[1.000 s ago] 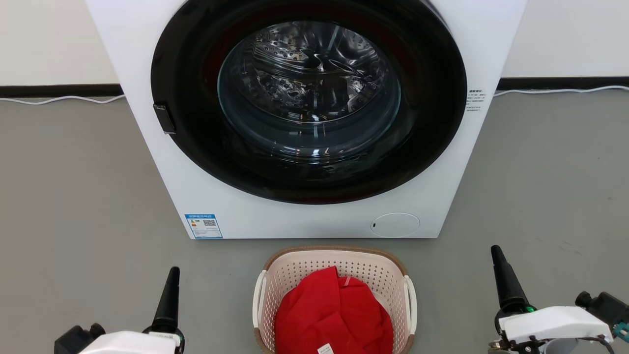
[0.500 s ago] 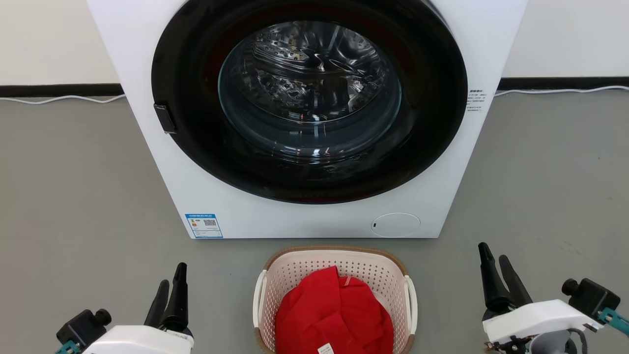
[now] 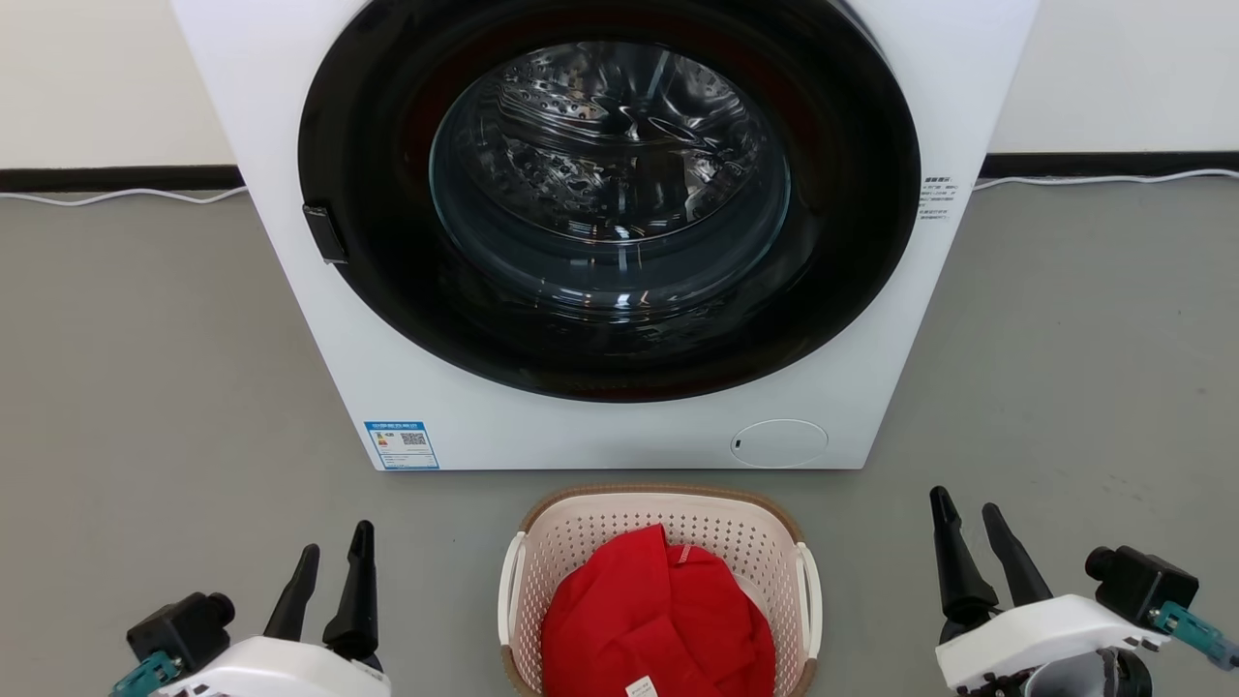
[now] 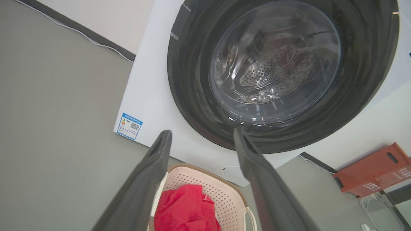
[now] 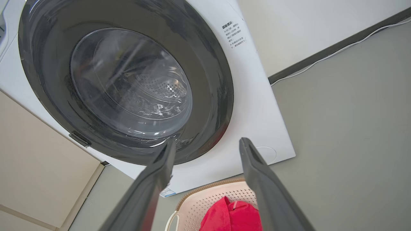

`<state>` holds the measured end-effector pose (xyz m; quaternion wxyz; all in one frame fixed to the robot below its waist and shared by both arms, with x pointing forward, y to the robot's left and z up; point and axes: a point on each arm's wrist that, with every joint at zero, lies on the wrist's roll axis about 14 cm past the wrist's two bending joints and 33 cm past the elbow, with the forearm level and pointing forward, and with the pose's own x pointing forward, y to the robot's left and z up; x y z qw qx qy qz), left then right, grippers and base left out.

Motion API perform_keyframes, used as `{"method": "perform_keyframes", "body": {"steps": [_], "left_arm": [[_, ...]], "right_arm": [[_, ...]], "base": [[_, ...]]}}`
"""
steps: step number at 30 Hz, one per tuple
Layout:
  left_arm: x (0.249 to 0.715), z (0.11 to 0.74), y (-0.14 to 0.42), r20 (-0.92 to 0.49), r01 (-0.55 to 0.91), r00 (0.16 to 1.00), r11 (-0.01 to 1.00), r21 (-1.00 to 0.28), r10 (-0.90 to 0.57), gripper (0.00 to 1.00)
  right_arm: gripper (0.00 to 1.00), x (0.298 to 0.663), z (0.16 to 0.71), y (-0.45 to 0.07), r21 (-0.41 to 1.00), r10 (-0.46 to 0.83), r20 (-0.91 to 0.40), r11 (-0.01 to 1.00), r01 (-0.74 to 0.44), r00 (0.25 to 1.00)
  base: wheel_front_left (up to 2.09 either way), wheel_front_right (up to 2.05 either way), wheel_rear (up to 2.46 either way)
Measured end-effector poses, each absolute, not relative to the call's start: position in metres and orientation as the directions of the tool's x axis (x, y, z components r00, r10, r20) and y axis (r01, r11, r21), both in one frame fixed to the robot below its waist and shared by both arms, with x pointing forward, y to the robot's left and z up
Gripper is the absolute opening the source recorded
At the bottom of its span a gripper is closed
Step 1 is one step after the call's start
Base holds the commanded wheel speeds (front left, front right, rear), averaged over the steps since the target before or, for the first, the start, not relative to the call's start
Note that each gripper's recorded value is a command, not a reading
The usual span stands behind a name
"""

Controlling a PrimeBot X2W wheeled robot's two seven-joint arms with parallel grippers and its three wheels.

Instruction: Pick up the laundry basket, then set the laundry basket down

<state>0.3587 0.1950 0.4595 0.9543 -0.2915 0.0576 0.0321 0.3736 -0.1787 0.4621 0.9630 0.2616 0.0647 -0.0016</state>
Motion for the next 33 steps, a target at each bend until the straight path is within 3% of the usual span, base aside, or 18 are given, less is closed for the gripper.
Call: {"method": "perform_keyframes", "body": {"steps": [12,33], "left_arm": [[0.3582,0.4594,0.1994,-0.127,-0.079,0.991,0.922,-0.379,0.032,1.0],[0.3586,0.4667,0.197,-0.079,-0.02,0.997,0.992,-0.124,0.011,1.0]], "right_arm": [[1.0,0.3713,0.4566,-0.1797,0.379,0.031,-0.131,0.925,0.021,0.991],[1.0,0.3686,0.4541,-0.1779,0.143,0.054,-0.119,0.989,-0.037,0.991]], "base": [[0.0,0.0,0.0],[0.0,0.0,0.0]]}}
